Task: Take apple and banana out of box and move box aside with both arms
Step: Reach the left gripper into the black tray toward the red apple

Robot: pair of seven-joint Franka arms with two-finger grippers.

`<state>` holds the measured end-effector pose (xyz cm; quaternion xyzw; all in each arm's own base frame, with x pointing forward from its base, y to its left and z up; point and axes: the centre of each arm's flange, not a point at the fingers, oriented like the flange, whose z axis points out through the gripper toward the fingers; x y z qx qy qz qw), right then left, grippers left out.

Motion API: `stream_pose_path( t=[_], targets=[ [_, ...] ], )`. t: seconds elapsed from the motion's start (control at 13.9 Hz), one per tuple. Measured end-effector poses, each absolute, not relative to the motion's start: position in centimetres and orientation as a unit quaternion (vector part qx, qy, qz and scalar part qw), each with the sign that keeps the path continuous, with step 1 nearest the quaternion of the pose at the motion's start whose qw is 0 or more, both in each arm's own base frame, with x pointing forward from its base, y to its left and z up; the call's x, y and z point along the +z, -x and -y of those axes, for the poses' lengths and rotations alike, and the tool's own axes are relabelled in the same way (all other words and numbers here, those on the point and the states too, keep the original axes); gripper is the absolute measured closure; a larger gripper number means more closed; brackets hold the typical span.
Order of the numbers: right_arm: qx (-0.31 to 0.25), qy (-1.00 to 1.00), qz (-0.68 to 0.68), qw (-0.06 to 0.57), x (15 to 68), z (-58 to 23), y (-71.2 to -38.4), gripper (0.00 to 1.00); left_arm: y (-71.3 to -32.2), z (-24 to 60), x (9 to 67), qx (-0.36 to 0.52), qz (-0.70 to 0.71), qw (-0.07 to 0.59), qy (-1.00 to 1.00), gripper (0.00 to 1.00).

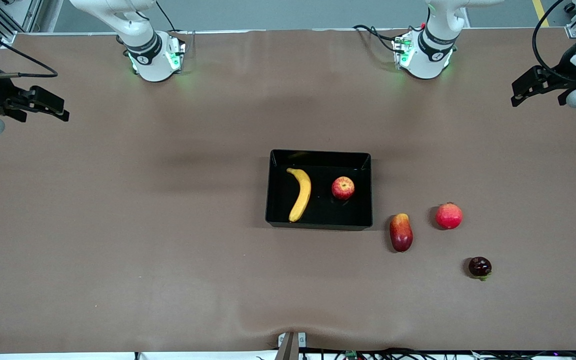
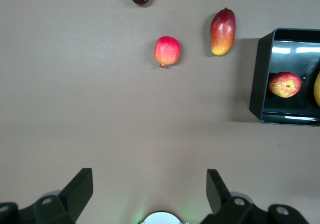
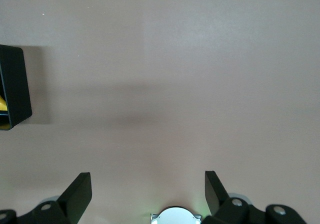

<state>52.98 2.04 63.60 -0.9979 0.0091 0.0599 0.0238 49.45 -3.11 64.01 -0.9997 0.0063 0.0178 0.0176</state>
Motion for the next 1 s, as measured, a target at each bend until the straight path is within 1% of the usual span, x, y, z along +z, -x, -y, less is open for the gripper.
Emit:
stream_pose_path(
  t=[0.22, 0.36, 0.5, 0.65, 0.86, 1.0],
  targets=[
    [0.062, 0.998, -0.009, 0.024, 63.6, -2.1, -52.9, 0.0, -49.8, 3.2, 63.6, 0.021, -0.008, 0.018, 1.0, 0.0],
    [0.062, 0.998, -0.009, 0.024, 63.6, -2.1, -52.9, 0.0, -50.7, 3.4, 63.1, 0.026, -0.009, 0.017, 0.999, 0.0],
    [0.064, 0.998, -0.009, 0.024, 63.5, -2.1, -52.9, 0.0, -52.7, 3.5, 62.0, 0.034, -0.01, 0.016, 0.999, 0.0],
    [0.065, 0.998, -0.008, 0.024, 63.5, -2.1, -52.9, 0.0, -55.1, 4.4, 59.5, 0.054, -0.009, 0.016, 0.998, 0.0],
    [0.065, 0.998, -0.008, 0.023, 63.5, -2.2, -52.8, 0.0, -57.0, 9.8, 54.9, 0.089, 0.029, 0.027, 0.995, 0.0],
    [0.064, 0.998, -0.006, 0.023, 63.5, -2.4, -52.9, 0.0, -57.4, 15.4, 52.4, 0.088, 0.057, 0.036, 0.994, 0.0]
  ],
)
